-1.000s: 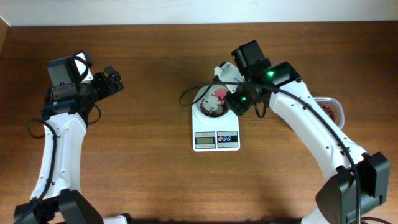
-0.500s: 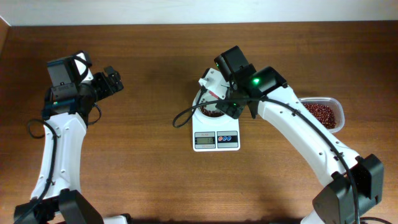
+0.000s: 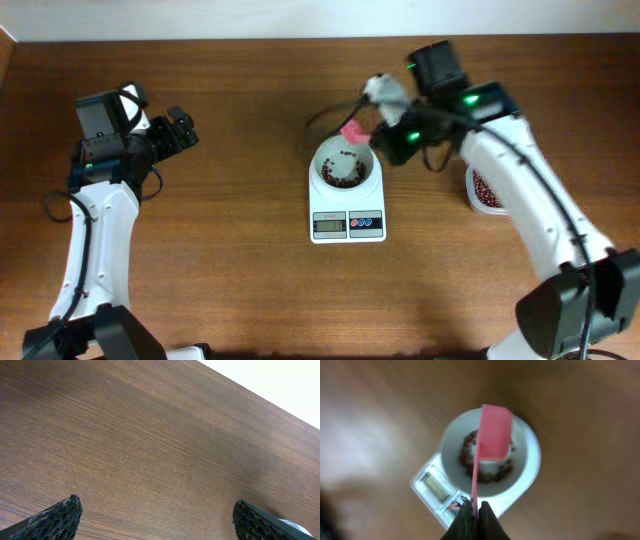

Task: Scoop item into bowl and weigh 50g on scale
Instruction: 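Return the empty scoop to the bean tub with the right gripper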

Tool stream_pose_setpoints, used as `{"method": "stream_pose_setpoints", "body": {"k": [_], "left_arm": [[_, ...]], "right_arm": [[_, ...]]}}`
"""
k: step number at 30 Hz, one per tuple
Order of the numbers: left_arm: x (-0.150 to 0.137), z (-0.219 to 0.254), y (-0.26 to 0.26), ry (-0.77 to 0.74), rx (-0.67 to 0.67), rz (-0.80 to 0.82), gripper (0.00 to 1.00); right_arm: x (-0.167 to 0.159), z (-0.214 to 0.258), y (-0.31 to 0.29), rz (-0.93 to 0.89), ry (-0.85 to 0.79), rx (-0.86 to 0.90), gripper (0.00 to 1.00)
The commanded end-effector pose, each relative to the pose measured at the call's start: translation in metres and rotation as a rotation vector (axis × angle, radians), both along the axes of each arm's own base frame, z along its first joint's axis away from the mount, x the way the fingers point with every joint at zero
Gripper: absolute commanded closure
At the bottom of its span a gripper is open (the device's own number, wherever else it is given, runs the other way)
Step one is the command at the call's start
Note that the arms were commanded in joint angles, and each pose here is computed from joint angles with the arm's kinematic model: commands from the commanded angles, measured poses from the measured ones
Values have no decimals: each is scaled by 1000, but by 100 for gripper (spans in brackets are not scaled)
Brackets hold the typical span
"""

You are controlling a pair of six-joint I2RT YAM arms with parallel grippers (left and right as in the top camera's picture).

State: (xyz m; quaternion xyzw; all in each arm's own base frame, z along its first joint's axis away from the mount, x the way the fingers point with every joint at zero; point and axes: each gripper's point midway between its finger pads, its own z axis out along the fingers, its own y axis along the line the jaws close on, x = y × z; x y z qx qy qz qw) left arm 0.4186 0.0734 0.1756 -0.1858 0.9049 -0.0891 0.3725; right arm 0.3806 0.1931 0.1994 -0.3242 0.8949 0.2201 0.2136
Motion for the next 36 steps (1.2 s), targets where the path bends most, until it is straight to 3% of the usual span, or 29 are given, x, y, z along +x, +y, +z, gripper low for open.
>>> {"method": "stream_pose_setpoints", "body": {"k": [1,6,14,20,28,36], "left_arm": [[3,5,4,-11,2,15,1],[3,5,4,-11,2,15,1],[3,5,4,-11,2,15,1],[3,5,4,-11,2,15,1],[3,5,4,-11,2,16,1],[3,5,4,-11,2,15,1]], "right_arm": [[-1,26,-26,-124,171,267,96],[-30,9,-127,-407,421,243,96],[-101,-22,-246,-729,667,-112,96],[-113,-32,-299,-800,631,-374,96],[-84,-34,-305,-819,509,-342,96],[-78,-35,-308,-800,475,-345,96]]}}
